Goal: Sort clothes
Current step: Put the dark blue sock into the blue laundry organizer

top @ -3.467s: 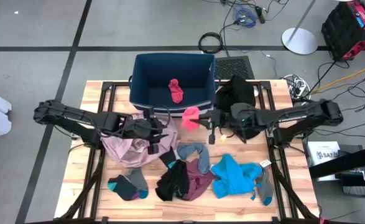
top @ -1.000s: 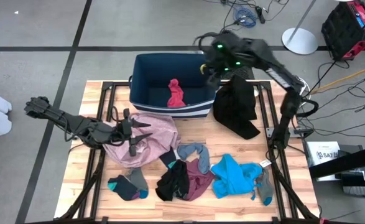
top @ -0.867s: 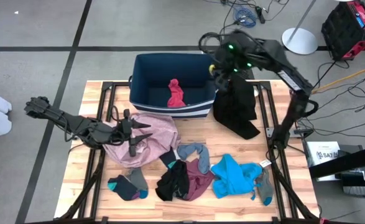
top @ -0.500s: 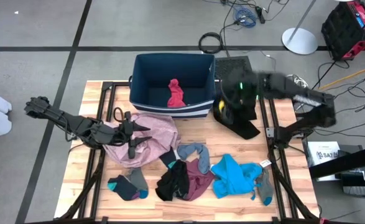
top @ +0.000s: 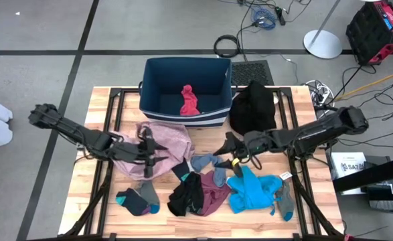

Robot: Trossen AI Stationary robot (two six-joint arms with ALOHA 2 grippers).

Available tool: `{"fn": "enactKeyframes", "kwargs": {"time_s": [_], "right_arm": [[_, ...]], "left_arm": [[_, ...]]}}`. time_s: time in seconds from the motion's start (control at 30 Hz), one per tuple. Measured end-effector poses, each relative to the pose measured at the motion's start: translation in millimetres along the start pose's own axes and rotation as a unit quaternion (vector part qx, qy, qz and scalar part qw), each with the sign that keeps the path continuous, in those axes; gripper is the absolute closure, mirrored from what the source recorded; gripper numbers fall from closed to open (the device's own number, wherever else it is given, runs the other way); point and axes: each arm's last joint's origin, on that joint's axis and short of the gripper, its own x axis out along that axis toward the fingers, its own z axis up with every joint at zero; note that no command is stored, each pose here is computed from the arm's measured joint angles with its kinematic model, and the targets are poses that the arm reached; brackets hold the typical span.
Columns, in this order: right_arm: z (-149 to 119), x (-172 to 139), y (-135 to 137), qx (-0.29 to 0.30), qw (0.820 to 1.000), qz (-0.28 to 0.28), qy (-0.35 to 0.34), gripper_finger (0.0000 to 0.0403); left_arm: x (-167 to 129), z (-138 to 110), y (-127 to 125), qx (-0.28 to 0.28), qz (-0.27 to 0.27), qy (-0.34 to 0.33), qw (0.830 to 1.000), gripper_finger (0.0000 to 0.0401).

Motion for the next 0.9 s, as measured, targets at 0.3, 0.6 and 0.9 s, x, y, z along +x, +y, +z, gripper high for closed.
{"fn": "enactKeyframes", "kwargs": {"time_s": [0.3, 0.6, 0.9], "right_arm": [[-24.8, 27.5, 13.2, -0.004, 0.999, 0.033, 0.011, 0.0172], [-39.2, 45.6, 15.9, -0.03, 0.999, 0.023, 0.005, 0.0172], [-51.7, 60.2, 11.4, -0.033, 0.999, 0.02, 0.011, 0.0172]], "left_arm": [[33.7, -23.2, -21.6, -0.052, -0.095, 0.123, 0.987, 0.0233], [54.2, -32.7, -36.5, -0.055, -0.103, 0.137, 0.984, 0.0233], [74.7, -47.1, -40.8, 0.05, -0.064, 0.151, 0.985, 0.0233]]}}
